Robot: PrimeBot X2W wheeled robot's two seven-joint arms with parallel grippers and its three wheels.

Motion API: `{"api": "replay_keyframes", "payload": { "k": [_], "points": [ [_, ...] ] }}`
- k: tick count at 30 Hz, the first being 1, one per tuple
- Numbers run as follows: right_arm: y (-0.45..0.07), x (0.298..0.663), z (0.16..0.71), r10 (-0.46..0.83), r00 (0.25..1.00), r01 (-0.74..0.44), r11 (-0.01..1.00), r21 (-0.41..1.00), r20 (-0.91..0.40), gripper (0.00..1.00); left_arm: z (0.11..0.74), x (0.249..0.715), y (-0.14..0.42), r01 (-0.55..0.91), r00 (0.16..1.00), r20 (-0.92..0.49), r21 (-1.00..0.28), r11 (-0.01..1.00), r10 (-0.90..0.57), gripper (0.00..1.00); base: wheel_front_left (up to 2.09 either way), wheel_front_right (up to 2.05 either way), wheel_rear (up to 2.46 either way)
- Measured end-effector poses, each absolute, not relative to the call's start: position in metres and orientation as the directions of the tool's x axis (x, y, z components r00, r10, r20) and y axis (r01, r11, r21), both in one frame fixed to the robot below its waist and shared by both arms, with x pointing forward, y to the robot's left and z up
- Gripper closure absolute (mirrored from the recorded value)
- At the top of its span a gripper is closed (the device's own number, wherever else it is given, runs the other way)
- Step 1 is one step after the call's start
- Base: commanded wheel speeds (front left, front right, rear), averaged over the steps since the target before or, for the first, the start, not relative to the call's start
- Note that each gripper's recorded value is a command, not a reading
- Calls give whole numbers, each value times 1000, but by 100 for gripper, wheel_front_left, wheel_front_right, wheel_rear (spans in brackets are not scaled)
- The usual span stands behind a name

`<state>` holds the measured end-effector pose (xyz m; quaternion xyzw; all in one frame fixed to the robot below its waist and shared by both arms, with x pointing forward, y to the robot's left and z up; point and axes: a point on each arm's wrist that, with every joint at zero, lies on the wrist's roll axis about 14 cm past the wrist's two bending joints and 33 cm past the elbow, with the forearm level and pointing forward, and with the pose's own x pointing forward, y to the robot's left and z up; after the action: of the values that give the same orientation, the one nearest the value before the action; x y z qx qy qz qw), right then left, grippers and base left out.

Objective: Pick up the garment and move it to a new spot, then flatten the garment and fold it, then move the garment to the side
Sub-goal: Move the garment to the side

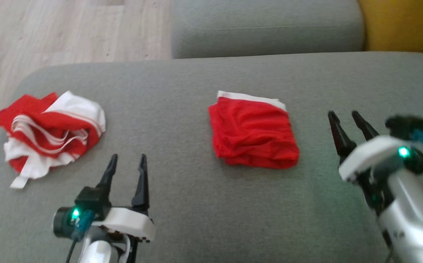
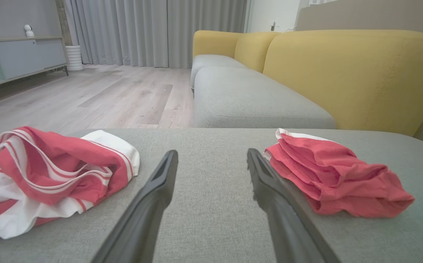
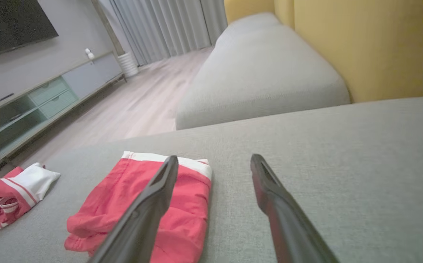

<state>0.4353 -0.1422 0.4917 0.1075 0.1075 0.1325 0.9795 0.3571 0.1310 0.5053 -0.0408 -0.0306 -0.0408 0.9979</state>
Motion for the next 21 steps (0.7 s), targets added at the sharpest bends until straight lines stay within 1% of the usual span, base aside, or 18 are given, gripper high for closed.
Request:
{"api": "replay_keyframes", "payload": {
  "k": [2,4,6,11,16,19,21],
  "points": [
    [-135,448,486,300,922,-233,935,267,-246,0,502,355,134,73,996,55,-80,994,-69,0,0,0,0],
    [-128,455,471,317,882,-227,934,275,-349,0,498,353,141,49,998,40,-87,995,-46,0,0,0,0],
    [-119,464,464,333,853,-215,926,311,-402,0,494,352,145,36,999,29,-89,995,-33,0,0,0,0],
    [-98,482,441,372,749,-219,920,324,-548,0,496,359,150,10,1000,29,-83,996,-8,0,0,0,0],
    [-87,486,407,380,615,-218,924,314,-691,0,492,363,160,-24,1000,12,-70,997,25,0,0,0,0],
    [-91,476,377,355,497,-193,935,298,-792,0,488,362,167,-52,999,-3,-61,997,52,0,0,0,0],
    [-86,475,371,361,445,-193,932,306,-820,0,484,360,174,-78,997,-16,-57,995,77,0,0,0,0]
  ]
}}
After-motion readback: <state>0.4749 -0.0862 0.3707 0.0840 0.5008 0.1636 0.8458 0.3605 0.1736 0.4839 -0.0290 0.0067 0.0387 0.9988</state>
